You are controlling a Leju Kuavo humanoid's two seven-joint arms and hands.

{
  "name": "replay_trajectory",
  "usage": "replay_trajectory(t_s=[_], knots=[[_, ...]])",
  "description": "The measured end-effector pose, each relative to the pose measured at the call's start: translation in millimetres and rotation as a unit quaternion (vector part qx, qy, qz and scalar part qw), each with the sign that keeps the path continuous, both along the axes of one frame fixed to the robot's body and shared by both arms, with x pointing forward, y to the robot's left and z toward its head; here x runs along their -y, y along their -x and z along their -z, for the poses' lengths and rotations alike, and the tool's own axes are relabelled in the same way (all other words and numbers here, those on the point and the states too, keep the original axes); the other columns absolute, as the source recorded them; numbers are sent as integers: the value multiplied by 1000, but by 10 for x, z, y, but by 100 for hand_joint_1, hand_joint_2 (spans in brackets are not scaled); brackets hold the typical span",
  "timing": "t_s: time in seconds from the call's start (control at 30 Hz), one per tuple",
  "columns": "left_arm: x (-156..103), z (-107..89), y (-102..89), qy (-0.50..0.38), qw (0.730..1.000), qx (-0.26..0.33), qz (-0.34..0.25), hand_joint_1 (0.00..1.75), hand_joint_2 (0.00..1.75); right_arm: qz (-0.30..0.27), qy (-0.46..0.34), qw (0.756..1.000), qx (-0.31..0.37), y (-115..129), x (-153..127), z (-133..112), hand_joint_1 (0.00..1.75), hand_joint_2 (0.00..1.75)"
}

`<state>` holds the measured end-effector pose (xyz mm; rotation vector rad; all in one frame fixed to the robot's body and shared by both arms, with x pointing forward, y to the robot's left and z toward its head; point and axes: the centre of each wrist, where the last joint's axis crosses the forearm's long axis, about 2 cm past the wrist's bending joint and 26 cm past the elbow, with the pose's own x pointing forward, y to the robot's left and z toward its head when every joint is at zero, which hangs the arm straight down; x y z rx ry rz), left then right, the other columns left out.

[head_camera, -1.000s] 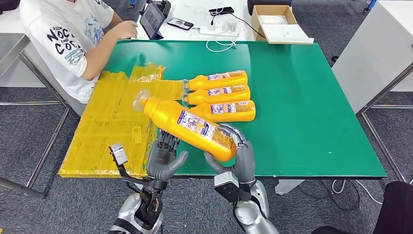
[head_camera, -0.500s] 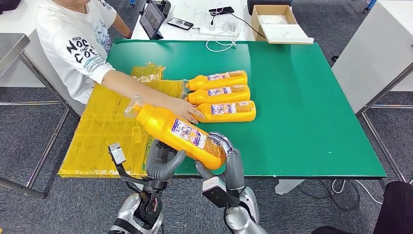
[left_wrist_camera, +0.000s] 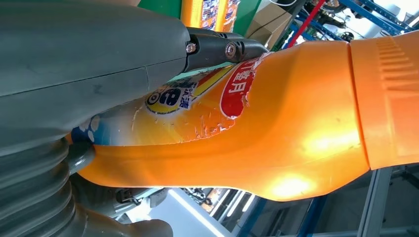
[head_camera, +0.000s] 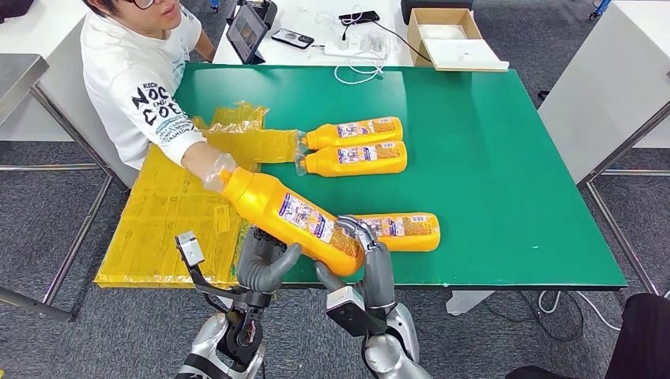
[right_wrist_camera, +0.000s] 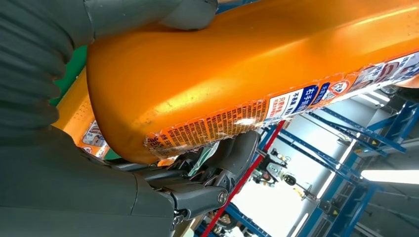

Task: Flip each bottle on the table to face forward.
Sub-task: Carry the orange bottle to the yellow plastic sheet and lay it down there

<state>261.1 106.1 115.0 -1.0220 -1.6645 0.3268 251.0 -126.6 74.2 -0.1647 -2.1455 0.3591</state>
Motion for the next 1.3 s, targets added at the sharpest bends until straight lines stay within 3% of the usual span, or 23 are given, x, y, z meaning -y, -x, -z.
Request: replay_trajectory(t_s=[0.47,0.83,0.87,1.0,1.3], knots=[[-10,120,19,-36,999,-24,-17,0,175,-69,52,996,-28,99,-320,160,175,175],[-79,247,31,-53,997,-47,-30,0,175,-89,58,993,-58,158,-404,270,175,175],[-85,251,30,-53,997,-48,-32,6,175,-90,58,992,-59,158,-407,275,175,175],[-106,261,27,-49,997,-48,-41,171,175,-95,63,992,-63,143,-420,289,175,175],[-132,275,28,-51,996,-51,-53,175,175,-100,66,990,-68,140,-445,305,175,175]])
